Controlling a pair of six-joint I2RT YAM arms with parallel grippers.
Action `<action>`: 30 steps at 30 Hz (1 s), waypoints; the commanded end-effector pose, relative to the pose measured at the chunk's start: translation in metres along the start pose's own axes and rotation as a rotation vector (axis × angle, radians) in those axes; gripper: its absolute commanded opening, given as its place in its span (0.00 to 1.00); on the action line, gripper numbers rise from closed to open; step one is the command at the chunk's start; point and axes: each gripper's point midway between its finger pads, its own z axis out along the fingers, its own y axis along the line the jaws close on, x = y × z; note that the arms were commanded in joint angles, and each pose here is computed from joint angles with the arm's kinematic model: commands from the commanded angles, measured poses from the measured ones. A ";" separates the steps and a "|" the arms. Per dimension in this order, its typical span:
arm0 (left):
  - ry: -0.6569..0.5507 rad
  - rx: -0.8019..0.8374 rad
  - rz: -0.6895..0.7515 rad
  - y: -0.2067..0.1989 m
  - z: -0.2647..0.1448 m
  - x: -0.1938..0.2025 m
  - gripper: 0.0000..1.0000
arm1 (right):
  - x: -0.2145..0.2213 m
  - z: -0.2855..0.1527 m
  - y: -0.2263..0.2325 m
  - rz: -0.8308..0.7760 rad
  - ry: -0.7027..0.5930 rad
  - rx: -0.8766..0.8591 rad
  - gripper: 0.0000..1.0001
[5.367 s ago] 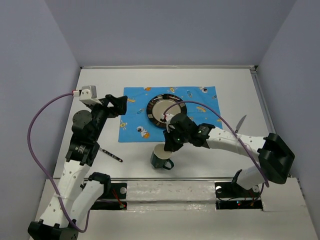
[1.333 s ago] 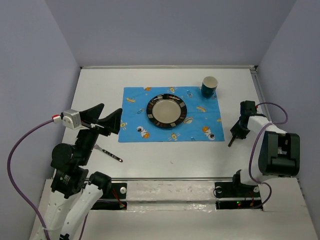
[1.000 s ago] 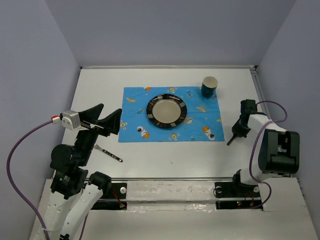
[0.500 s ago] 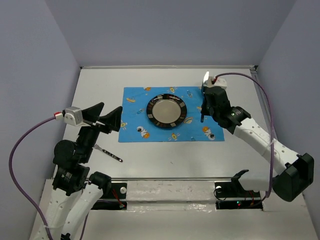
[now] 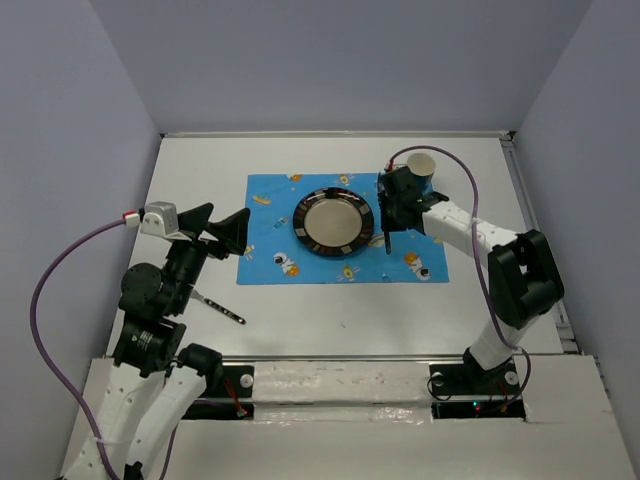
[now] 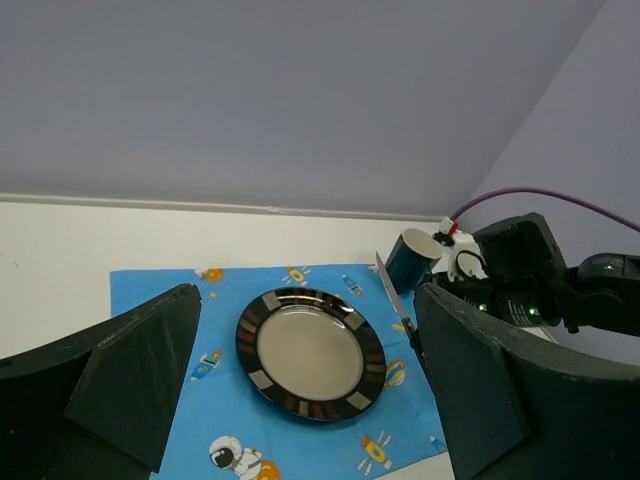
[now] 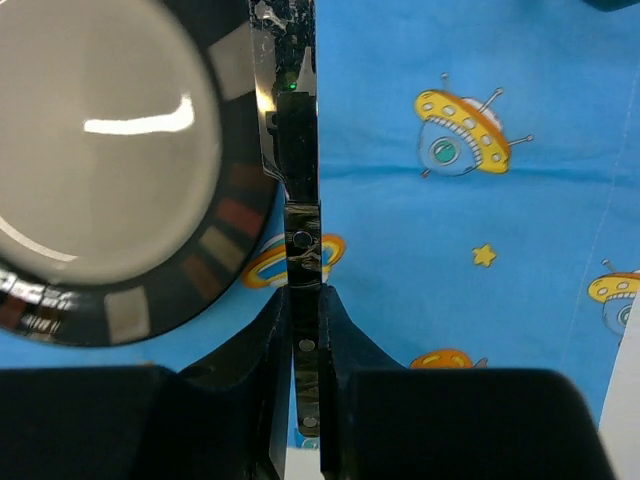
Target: Set the dinner table for one person
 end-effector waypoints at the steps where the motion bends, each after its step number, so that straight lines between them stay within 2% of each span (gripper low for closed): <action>1: -0.019 -0.007 0.019 0.003 0.006 -0.002 0.99 | -0.045 0.005 -0.007 0.041 -0.082 -0.020 0.00; 10: -0.008 -0.014 0.018 0.005 0.008 0.001 0.99 | -0.016 0.041 -0.027 0.096 0.034 -0.014 0.00; 24: -0.002 -0.010 0.015 0.005 0.009 0.002 0.99 | -0.005 0.056 -0.037 0.143 0.076 0.019 0.00; 30: -0.005 -0.007 0.015 0.004 0.008 0.001 0.99 | -0.002 0.058 -0.042 0.157 0.091 0.034 0.09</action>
